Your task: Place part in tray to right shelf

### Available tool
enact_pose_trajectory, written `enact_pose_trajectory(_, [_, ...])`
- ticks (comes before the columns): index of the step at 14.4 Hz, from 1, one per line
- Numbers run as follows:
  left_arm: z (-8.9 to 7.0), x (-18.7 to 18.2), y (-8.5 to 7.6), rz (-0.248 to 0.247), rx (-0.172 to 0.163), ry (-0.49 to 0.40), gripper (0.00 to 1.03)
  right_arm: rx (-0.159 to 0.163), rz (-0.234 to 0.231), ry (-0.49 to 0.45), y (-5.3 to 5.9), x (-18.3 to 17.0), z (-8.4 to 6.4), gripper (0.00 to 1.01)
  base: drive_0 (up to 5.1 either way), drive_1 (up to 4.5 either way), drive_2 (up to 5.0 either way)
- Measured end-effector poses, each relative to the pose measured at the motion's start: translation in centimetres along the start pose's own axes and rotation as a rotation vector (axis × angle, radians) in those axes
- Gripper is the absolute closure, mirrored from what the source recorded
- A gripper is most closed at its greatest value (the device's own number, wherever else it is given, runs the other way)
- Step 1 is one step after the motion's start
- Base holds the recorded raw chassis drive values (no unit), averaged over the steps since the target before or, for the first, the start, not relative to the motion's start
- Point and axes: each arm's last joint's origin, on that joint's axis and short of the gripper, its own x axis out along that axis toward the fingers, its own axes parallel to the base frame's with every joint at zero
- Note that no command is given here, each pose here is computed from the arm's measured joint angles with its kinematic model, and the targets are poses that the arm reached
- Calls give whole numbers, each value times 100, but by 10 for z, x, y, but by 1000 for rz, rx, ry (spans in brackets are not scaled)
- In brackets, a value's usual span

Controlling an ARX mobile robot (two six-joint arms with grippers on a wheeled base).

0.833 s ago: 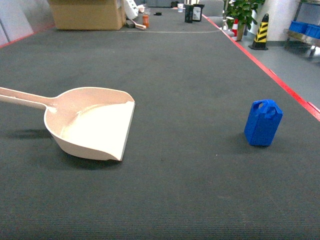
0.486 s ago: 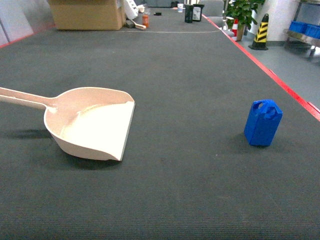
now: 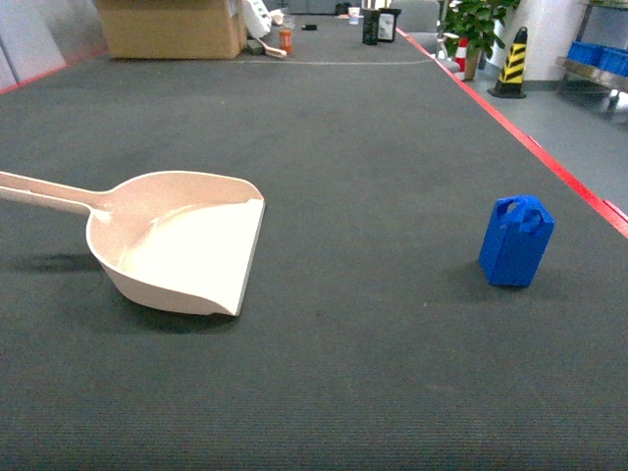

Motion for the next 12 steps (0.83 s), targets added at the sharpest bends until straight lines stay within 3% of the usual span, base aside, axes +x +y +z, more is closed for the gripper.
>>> enact_pose_trajectory(12, [0,0,0,0,0,0,5,0,0,0,0,0,0,3,0,0,0])
